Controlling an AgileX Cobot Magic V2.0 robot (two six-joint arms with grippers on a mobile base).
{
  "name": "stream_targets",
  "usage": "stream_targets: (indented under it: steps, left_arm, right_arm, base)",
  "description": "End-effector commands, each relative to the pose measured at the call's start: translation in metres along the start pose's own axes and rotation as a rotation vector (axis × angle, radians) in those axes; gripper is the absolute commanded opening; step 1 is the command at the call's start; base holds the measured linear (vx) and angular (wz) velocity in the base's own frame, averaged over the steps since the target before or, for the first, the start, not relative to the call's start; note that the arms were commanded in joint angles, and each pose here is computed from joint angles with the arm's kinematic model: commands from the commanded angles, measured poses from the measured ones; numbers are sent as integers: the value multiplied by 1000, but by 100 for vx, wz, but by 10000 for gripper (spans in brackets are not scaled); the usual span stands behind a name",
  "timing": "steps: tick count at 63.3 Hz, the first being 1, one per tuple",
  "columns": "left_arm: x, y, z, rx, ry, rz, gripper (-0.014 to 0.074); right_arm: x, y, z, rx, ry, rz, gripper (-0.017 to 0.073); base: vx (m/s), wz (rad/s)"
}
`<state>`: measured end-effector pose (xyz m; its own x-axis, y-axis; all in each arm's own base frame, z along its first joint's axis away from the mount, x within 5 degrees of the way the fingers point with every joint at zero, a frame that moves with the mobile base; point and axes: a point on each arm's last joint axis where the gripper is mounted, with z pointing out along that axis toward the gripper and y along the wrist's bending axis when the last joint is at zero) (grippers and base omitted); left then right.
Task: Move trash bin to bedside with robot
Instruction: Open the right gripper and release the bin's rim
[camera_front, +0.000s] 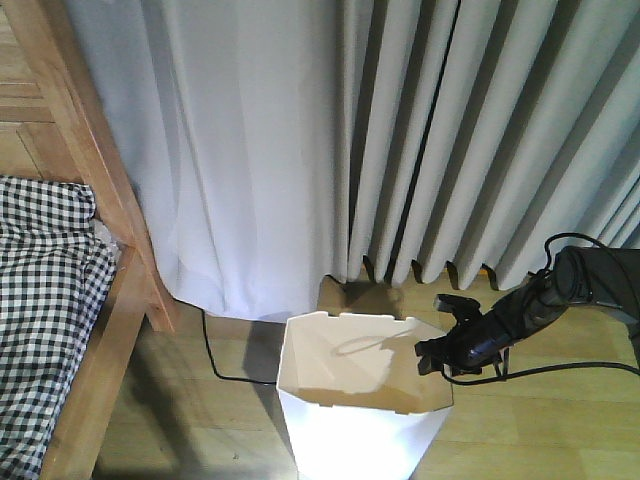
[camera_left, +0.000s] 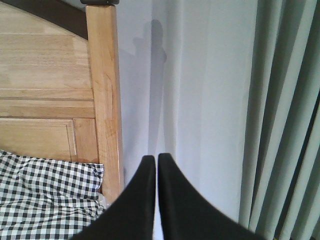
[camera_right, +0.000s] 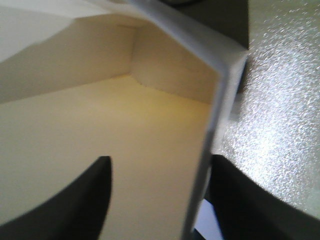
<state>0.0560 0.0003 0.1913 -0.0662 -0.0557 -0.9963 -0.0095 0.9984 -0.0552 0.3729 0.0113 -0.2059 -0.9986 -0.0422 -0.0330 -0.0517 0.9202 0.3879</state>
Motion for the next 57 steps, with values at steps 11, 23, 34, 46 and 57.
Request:
stream_targets:
  steps: [11, 23, 34, 46, 57]
  left_arm:
    - [2, 0, 1, 7, -54, -17, -6]
    - [2, 0, 1, 7, -54, -17, -6]
    - [2, 0, 1, 7, -54, -17, -6]
    - [2, 0, 1, 7, -54, -17, -6]
    - [2, 0, 1, 7, -54, -17, -6]
  right_arm:
    - [-25, 14, -33, -45, -26, -65, 499]
    - [-29, 13, -47, 16, 21, -118, 499]
    - [-39, 12, -68, 99, 39, -153, 499]
    - [-49, 0, -102, 119, 2, -106, 499]
    - [-42, -28, -142, 142, -40, -15, 466]
  base:
    - [0, 0]
    - [0, 0]
    - [0, 0]
    - [0, 0]
    - [0, 0]
